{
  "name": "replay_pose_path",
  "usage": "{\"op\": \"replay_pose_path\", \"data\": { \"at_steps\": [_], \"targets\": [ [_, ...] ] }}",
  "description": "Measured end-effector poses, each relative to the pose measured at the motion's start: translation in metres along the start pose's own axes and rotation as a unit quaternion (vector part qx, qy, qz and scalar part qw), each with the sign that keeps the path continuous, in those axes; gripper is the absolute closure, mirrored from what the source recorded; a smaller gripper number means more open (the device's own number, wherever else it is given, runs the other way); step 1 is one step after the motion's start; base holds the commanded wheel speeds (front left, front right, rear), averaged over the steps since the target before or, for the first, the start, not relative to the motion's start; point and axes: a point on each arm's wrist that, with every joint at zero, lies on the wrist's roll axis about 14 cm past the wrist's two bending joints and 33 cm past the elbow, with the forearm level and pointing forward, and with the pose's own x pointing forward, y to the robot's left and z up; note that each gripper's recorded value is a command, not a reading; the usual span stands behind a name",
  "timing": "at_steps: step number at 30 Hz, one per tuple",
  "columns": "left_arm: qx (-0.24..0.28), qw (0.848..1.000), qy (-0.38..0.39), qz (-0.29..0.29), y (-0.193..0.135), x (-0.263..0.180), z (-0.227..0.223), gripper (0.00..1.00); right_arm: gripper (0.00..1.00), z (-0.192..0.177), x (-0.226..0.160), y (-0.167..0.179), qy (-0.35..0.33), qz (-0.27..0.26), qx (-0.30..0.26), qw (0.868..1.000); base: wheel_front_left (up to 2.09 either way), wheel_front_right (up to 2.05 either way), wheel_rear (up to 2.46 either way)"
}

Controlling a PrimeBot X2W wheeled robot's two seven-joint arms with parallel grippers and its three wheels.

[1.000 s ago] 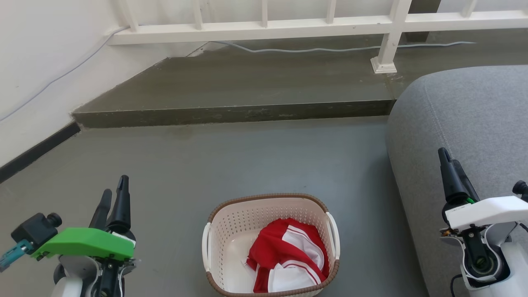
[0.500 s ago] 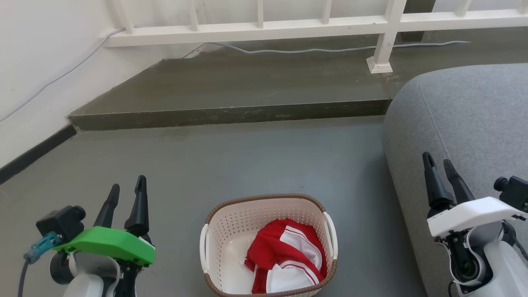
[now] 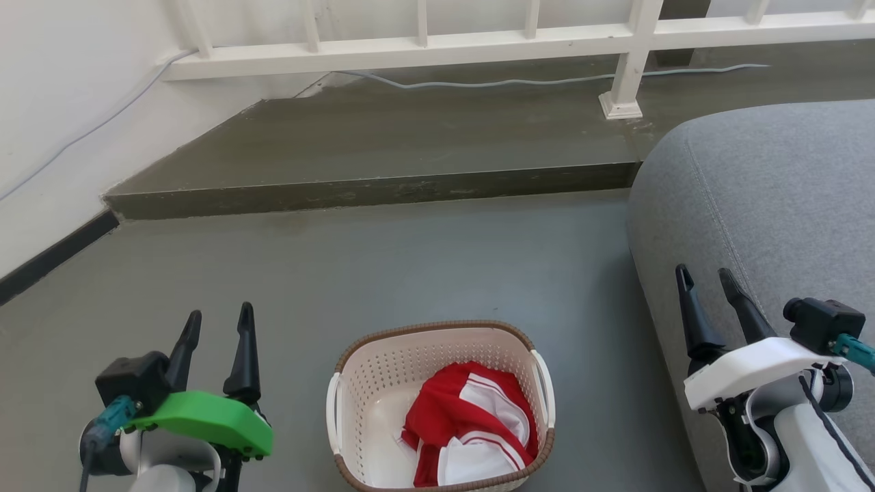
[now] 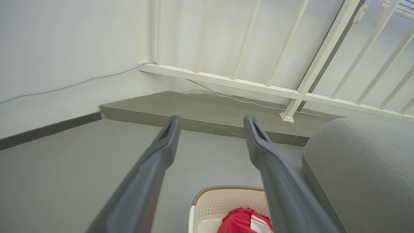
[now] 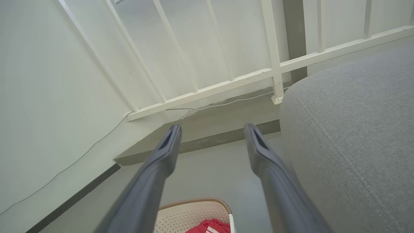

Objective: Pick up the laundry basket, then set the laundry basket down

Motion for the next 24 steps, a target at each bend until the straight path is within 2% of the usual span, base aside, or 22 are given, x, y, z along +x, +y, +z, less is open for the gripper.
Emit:
{"op": "replay_pose_path", "data": {
  "at_steps": [13, 24],
  "targets": [
    [0.083, 0.996, -0.007, -0.011, -0.008, -0.004, -0.007, 0.0, 0.0, -0.007, -0.003, 0.002, -0.002, 0.008, -0.085, 0.996, 0.0, 0.0, 0.0],
    [0.159, 0.987, -0.03, -0.026, -0.016, -0.003, -0.004, 0.0, 0.0, -0.009, -0.005, 0.008, -0.011, 0.026, -0.15, 0.988, 0.0, 0.0, 0.0]
  ]
}}
